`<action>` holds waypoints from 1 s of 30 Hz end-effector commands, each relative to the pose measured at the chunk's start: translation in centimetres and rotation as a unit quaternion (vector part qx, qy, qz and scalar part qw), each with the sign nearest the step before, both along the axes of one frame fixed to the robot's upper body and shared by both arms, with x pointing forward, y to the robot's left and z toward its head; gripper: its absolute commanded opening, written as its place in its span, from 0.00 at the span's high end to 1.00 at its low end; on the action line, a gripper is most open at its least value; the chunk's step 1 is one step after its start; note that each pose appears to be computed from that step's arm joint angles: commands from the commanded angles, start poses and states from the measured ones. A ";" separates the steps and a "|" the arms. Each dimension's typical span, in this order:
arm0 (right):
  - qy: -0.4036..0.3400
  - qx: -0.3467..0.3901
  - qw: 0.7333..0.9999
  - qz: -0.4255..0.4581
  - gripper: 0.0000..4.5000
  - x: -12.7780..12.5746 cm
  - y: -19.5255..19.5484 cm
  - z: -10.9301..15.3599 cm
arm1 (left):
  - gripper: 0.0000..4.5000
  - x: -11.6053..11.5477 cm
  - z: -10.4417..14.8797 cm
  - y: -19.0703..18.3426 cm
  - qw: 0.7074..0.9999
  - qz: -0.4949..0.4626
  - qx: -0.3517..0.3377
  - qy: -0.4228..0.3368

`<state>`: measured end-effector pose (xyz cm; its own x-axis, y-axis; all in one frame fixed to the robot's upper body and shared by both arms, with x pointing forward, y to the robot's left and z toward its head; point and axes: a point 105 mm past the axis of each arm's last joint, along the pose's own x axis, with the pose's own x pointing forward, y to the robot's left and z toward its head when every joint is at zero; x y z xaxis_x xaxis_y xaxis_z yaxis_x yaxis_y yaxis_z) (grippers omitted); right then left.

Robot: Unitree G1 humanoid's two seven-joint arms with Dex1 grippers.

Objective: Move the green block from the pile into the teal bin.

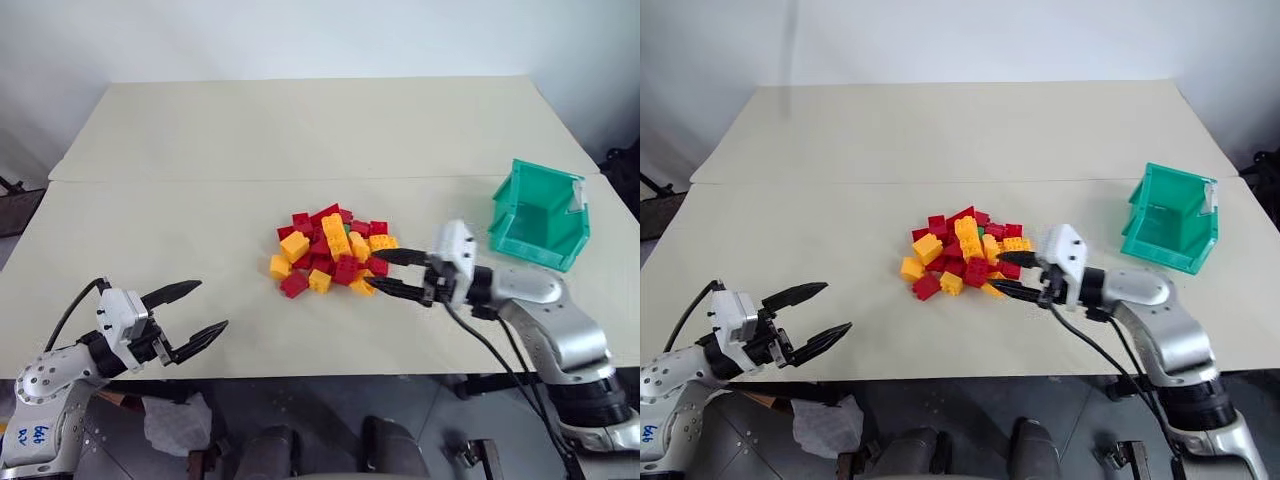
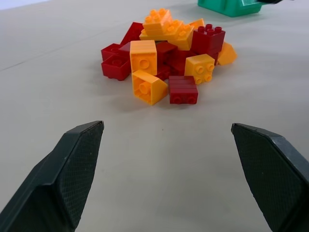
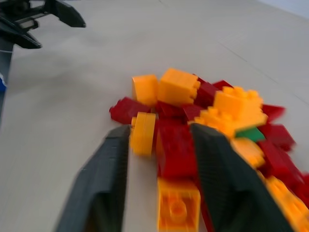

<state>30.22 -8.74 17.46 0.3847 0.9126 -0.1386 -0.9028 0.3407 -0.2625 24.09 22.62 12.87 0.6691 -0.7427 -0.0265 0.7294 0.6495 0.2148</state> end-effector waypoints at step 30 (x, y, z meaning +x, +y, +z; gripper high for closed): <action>-0.087 -0.104 0.981 -0.136 1.00 9.4 0.8 1.0 | 0.00 1.0 0.9 -2.5 0.999 0.014 -0.026 -0.045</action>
<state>40.42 -9.35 16.82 0.6773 0.6767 -0.2888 -0.7129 0.5065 -0.4851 25.15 20.42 13.11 0.6970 -0.7147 0.0579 0.6904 0.6907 0.2151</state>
